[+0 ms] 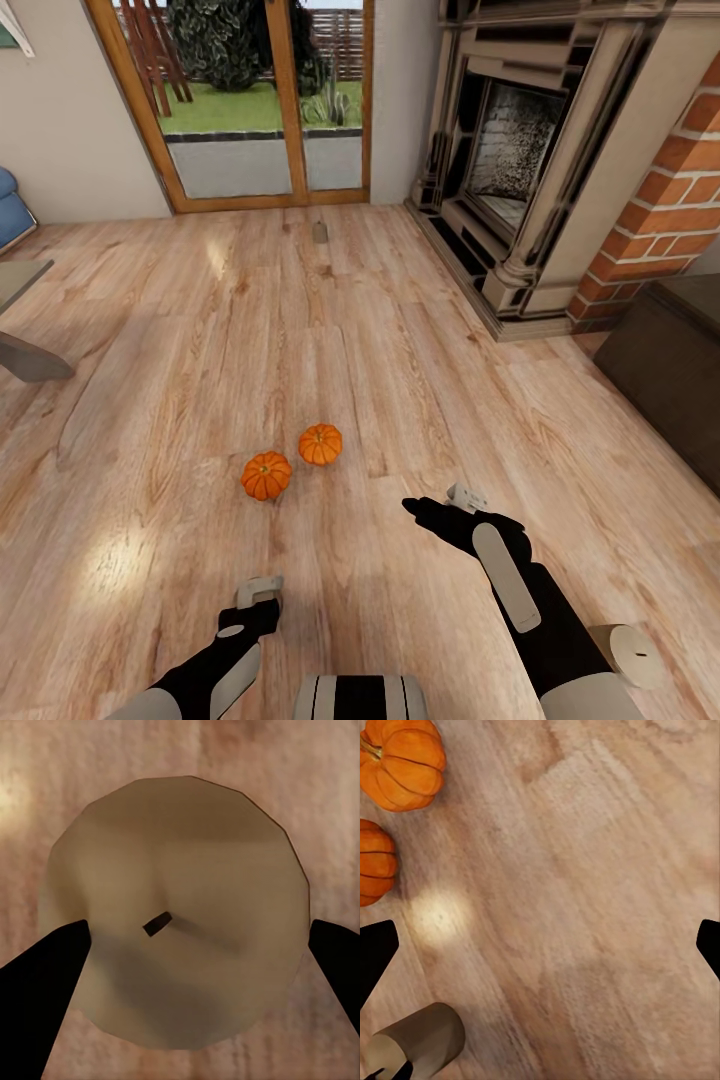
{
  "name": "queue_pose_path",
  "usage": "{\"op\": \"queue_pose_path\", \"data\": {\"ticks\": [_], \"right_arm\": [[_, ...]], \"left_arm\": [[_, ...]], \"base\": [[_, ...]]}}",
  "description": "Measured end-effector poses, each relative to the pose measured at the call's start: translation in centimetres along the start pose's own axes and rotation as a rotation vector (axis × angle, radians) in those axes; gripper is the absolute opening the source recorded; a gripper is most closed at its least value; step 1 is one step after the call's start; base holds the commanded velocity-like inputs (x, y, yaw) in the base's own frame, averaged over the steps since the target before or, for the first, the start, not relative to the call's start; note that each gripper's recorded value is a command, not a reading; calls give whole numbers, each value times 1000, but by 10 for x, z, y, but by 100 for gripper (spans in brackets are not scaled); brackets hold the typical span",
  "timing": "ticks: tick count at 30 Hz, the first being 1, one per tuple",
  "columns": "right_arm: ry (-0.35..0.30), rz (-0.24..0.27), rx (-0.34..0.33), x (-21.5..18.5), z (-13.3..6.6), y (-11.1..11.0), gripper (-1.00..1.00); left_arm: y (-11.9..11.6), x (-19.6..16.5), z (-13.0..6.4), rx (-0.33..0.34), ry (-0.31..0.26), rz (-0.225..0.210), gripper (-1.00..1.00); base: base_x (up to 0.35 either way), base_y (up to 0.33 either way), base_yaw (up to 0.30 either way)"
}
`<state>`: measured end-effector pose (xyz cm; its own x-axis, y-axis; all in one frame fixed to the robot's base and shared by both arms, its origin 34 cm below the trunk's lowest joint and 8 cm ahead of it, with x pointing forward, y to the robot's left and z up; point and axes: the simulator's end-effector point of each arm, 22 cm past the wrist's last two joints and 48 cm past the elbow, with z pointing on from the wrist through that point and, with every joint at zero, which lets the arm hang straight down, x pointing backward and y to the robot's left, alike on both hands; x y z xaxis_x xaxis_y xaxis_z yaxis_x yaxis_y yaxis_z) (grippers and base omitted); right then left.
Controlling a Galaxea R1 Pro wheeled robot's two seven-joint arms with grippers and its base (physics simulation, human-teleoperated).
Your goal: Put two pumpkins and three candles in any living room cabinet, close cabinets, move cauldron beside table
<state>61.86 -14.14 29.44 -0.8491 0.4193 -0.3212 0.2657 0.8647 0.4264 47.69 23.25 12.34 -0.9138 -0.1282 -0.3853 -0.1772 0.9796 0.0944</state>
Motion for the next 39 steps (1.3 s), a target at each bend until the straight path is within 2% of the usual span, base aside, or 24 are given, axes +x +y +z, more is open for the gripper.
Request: {"op": "queue_pose_path", "data": {"ticks": [10,30,34,36,39], "right_arm": [[0,0,-1,0,0,0,100],[-69,-20,-34,-27,-32,23,100],[-80,-25,-39,-32,-38,27,100],[-87,-27,-43,-34,-42,30,100],[-98,-31,-47,-38,-47,33,100]], "left_arm": [[0,0,0,1,0,0,-100],[1,-40,-21,8,-73,-19,-100],[-6,-62,-29,35,-105,-36,-100],[-9,-63,-32,45,-87,-39,-100],[-15,-66,-38,64,-54,-16,-100]], "base": [[0,0,0],[0,0,0],[0,0,0],[0,0,0],[0,0,0]]}}
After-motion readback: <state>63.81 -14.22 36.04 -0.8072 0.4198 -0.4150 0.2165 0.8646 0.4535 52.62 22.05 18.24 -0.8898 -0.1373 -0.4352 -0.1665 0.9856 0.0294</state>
